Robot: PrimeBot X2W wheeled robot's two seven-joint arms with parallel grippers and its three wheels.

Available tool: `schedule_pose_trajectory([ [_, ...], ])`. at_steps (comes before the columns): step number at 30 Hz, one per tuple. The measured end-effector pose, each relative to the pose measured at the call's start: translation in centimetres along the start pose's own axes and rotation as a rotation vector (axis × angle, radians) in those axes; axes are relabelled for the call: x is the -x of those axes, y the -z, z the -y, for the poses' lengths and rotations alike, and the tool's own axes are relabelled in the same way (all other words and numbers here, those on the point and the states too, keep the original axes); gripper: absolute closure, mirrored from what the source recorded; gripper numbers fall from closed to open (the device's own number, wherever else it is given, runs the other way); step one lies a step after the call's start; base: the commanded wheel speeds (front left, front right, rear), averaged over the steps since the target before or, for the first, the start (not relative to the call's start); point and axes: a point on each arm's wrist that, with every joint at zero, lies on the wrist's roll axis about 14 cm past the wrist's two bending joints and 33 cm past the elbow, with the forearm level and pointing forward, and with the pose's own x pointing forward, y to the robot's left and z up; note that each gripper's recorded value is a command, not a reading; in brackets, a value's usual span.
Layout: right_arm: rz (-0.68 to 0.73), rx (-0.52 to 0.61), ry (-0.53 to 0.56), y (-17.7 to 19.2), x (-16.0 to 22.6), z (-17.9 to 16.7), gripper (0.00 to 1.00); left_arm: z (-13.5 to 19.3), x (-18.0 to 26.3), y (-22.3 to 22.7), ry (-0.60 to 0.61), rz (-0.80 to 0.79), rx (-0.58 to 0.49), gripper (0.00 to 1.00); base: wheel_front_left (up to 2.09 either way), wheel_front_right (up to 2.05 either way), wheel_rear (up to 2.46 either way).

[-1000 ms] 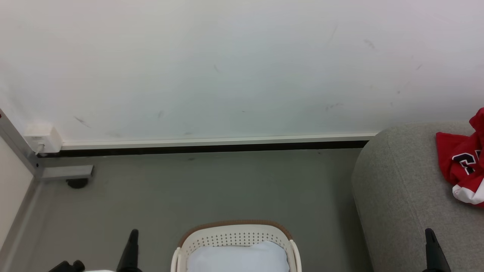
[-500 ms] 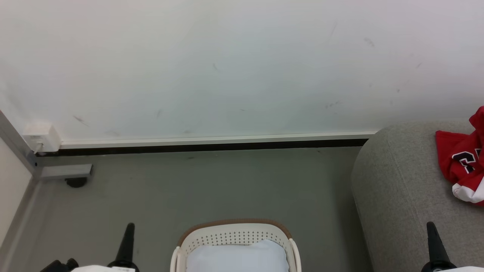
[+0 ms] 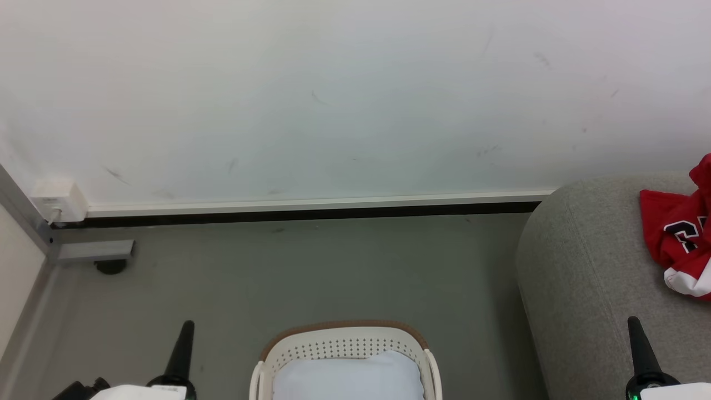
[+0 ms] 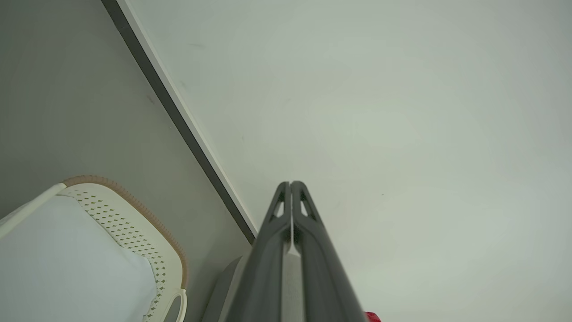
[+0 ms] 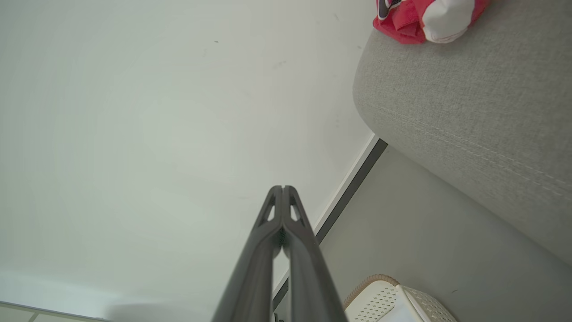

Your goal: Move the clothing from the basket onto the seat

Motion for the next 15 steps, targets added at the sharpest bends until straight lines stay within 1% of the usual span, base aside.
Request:
schedule_pose_trajectory([
  [15,-0.005,-0.127,-0.020,-0.26,-0.48,-0.61,1.00,0.72,-0.51,-0.49,0.025,0.003,0.124,1.00,0.00,0.00,0.00],
])
